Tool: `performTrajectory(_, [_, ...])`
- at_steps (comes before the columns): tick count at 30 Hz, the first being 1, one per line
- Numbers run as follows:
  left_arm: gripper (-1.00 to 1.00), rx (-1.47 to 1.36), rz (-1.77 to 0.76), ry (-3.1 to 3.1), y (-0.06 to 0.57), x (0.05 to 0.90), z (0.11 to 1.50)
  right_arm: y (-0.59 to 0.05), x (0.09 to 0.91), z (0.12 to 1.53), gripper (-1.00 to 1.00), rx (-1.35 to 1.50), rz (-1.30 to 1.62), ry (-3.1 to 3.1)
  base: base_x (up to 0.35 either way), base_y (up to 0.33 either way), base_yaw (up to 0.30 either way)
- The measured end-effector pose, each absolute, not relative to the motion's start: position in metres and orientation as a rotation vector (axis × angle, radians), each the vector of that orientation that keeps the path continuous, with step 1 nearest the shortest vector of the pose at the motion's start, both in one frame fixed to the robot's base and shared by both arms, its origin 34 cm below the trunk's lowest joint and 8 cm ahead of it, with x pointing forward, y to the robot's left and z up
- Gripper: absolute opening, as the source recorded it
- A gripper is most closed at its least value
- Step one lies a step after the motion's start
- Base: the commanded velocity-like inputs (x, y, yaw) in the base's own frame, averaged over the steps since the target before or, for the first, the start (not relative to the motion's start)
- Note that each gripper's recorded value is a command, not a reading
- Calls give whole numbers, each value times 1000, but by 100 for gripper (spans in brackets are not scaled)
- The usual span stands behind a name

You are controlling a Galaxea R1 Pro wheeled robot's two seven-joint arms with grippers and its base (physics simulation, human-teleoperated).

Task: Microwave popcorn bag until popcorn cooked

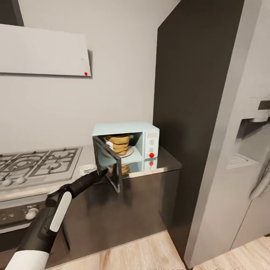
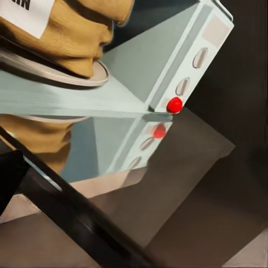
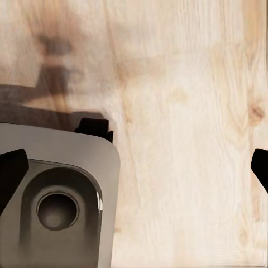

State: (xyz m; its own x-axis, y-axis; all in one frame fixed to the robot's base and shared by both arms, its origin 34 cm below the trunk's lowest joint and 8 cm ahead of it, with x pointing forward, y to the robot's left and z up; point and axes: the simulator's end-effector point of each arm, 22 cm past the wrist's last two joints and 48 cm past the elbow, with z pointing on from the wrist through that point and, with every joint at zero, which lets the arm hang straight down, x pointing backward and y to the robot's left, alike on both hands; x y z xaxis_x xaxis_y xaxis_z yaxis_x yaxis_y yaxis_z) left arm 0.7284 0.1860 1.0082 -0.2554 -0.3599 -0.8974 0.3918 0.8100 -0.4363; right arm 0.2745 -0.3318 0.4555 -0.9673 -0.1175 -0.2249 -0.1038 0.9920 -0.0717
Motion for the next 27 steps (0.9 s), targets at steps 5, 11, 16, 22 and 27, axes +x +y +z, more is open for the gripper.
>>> performTrajectory(5, [100, 25, -713, 1682, 185, 728, 1009, -332, 275, 456, 100, -163, -87, 2905, 0, 0, -220])
performTrajectory(11, [100, 28, -712, 1677, 185, 728, 1012, -332, 275, 456, 100, -163, -87, 2905, 0, 0, -220])
performTrajectory(16, [100, 30, -712, 1675, 184, 728, 1012, -333, 275, 456, 100, -163, -89, 2905, 0, 0, -220])
performTrajectory(22, [100, 30, -708, 1672, 185, 728, 1014, -333, 275, 456, 100, -163, -89, 2905, 0, 0, -220])
performTrajectory(27, [100, 12, -677, 1662, 197, 730, 1018, -332, 275, 456, 100, -164, -87, 2905, 0, 0, -220])
